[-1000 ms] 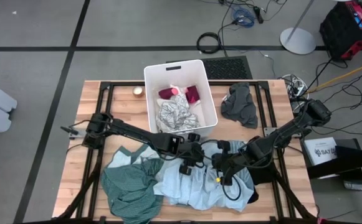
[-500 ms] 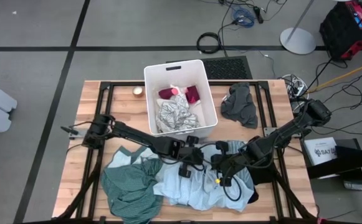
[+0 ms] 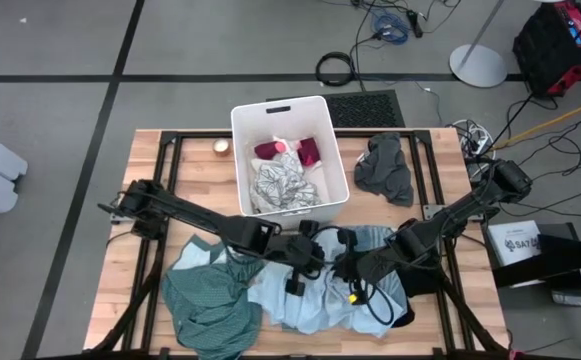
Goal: Sort clothes
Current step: Put the light blue shirt into the white laundry bin, then put the blue shirt into the white laundry bin
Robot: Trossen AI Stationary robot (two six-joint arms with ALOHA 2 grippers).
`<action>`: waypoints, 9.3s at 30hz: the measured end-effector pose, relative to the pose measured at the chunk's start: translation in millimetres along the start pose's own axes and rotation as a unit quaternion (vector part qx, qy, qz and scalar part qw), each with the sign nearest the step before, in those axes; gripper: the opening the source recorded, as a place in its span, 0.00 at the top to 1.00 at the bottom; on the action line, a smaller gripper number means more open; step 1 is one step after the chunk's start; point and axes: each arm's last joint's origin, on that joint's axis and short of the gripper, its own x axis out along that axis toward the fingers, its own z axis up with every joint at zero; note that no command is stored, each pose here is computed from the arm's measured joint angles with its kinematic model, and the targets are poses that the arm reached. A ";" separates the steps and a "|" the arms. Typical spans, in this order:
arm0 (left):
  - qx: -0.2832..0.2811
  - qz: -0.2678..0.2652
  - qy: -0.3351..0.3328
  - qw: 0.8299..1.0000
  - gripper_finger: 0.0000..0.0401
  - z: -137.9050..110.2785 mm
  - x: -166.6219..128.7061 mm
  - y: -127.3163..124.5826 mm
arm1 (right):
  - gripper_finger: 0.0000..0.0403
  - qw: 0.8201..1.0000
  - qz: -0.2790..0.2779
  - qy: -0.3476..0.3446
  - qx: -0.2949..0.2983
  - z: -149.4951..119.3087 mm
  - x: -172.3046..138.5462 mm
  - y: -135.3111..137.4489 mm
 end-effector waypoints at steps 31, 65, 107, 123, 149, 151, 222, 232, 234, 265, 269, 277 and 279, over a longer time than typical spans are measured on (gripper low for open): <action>0.004 0.023 -0.045 0.999 0.49 3.1 20.2 -10.8 | 1.00 0.999 -0.040 -0.005 0.025 2.4 -3.4 2.2; -0.029 0.145 -0.043 0.988 0.71 2.3 22.7 -4.9 | 1.00 0.992 -0.084 -0.081 0.054 17.5 -6.0 0.0; -0.035 0.204 -0.092 0.974 0.91 33.7 -72.3 6.9 | 0.81 0.994 0.014 0.036 0.105 -8.3 -91.3 -1.3; -0.125 0.316 -0.396 0.853 0.91 69.6 -264.6 71.6 | 0.81 0.994 0.027 0.024 0.098 -7.9 -97.5 2.7; -0.251 0.435 -0.191 0.843 0.91 -8.5 -209.1 226.6 | 0.81 0.998 0.014 -0.011 0.056 -2.6 -97.4 3.0; -0.256 0.429 -0.138 0.855 0.91 -19.5 -194.9 232.0 | 0.81 0.998 0.014 -0.011 0.053 -2.7 -97.3 3.0; -0.243 0.224 0.093 0.939 0.49 -19.9 -92.2 232.5 | 0.81 0.999 0.013 -0.003 0.045 -4.1 -97.2 2.6; -0.214 0.210 0.125 0.946 0.49 14.0 -146.3 213.8 | 0.81 0.999 0.008 0.008 0.038 -5.9 -93.2 3.8; -0.211 0.205 0.140 0.945 0.49 14.5 -150.5 208.4 | 0.81 0.999 0.004 0.015 0.035 -7.3 -90.3 4.6; -0.056 0.173 0.021 0.983 0.49 29.0 -119.8 -96.0 | 0.81 0.991 0.126 0.024 -0.029 -6.8 -2.6 40.4; -0.051 0.161 -0.013 0.986 0.49 19.4 -101.1 -108.9 | 0.81 0.985 0.171 0.006 -0.022 -5.2 17.8 46.1; -0.032 0.169 -0.023 0.985 0.49 13.1 -97.5 -119.0 | 0.81 0.971 0.236 -0.025 -0.030 -13.5 61.3 59.6; -0.022 0.175 -0.025 0.984 0.49 14.1 -97.2 -117.8 | 0.81 0.971 0.233 -0.022 -0.051 -20.2 72.3 61.7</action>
